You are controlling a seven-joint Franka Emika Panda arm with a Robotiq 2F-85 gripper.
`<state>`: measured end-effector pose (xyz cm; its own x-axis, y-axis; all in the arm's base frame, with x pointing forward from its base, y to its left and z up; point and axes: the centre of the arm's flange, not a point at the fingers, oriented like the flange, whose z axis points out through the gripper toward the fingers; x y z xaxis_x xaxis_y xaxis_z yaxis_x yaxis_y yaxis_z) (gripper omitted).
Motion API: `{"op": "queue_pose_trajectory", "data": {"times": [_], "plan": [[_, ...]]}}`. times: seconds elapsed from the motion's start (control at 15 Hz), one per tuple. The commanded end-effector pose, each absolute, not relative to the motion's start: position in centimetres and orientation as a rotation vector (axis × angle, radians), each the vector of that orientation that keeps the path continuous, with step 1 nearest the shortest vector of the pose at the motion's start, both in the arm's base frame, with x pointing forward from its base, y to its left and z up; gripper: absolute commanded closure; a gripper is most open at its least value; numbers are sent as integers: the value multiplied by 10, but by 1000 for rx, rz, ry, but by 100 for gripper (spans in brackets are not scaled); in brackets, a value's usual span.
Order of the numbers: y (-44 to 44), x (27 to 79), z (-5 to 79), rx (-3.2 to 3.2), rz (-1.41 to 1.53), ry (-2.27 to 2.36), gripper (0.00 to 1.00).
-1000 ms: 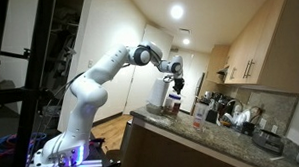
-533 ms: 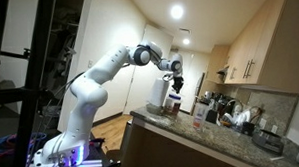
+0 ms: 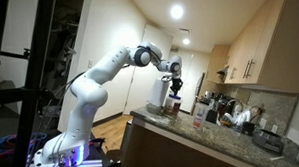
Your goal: Take the white spoon and place it on top of the clear storage jar
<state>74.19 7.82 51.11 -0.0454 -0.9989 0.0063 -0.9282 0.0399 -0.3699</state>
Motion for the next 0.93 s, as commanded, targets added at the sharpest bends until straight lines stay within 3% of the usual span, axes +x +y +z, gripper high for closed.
{"op": "queue_pose_trajectory", "data": {"times": [0.0, 0.53, 0.8, 0.87], "plan": [[77, 746, 508, -1986, -386, 2052, 65], [59, 700, 583, -1936, -542, 2015, 2], [22, 645, 650, -1867, -507, 1917, 0], [44, 691, 637, -1876, -560, 1951, 0]]}}
